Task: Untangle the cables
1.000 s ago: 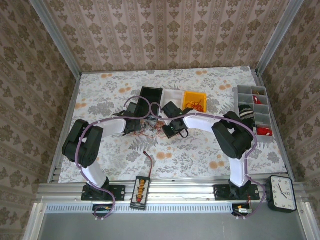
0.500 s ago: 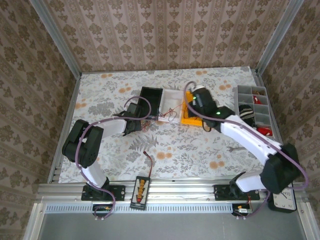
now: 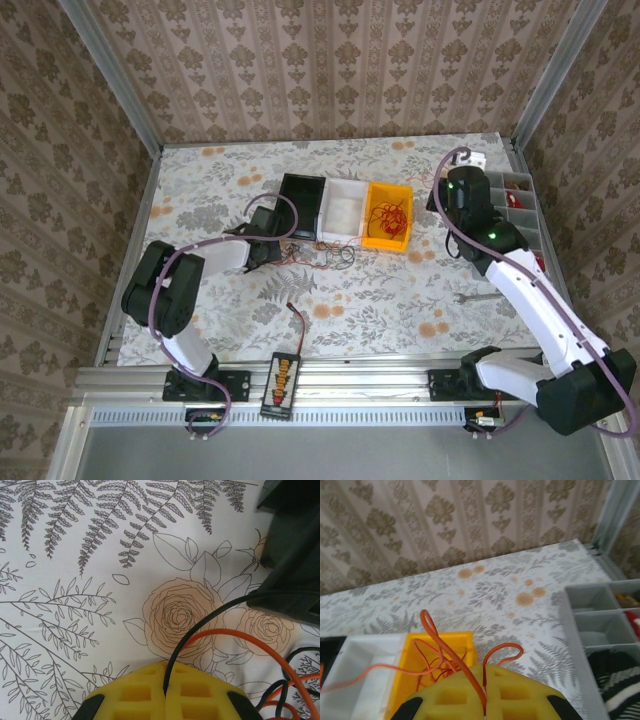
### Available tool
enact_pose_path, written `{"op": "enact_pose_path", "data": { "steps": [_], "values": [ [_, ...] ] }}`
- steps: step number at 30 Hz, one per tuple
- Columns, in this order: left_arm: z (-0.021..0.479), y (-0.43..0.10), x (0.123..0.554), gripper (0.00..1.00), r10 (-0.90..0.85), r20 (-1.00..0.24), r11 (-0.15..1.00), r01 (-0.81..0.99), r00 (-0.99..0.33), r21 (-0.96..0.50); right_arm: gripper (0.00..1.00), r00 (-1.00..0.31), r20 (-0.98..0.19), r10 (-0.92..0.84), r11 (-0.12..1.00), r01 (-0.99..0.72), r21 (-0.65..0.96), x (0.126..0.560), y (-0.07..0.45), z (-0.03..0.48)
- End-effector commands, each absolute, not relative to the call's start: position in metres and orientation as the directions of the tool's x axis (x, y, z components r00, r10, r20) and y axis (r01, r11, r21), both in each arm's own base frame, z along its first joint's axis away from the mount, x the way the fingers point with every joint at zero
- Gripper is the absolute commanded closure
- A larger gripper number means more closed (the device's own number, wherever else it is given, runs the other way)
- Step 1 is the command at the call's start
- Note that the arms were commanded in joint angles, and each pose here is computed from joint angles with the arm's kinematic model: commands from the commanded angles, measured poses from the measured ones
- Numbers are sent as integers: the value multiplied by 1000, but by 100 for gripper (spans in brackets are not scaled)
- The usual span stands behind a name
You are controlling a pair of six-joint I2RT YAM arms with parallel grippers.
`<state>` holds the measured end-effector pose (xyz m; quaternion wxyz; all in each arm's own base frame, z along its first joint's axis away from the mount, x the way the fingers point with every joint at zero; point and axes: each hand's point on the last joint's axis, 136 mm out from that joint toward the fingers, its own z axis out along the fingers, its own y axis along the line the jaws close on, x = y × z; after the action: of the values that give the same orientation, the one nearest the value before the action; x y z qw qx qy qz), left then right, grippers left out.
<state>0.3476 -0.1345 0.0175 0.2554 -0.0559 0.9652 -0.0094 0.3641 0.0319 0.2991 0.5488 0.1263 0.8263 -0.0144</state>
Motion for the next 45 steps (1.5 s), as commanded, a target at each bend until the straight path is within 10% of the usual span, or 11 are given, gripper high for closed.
{"op": "enact_pose_path", "data": {
  "steps": [1, 24, 45],
  "values": [
    [-23, -102, 307, 100, -175, -327, 981, -192, -929, 22, 92, -247, -949, 194, 939, 326, 107, 351, -2, 345],
    [15, -45, 313, 100, -496, -391, 854, -517, -776, -57, 92, -15, -926, 378, 666, 699, 261, 275, -151, 373],
    [48, 44, 279, 100, -696, -516, 590, -807, -499, -14, 90, -22, -879, 476, 565, 774, 286, 264, -182, 340]
  ]
}}
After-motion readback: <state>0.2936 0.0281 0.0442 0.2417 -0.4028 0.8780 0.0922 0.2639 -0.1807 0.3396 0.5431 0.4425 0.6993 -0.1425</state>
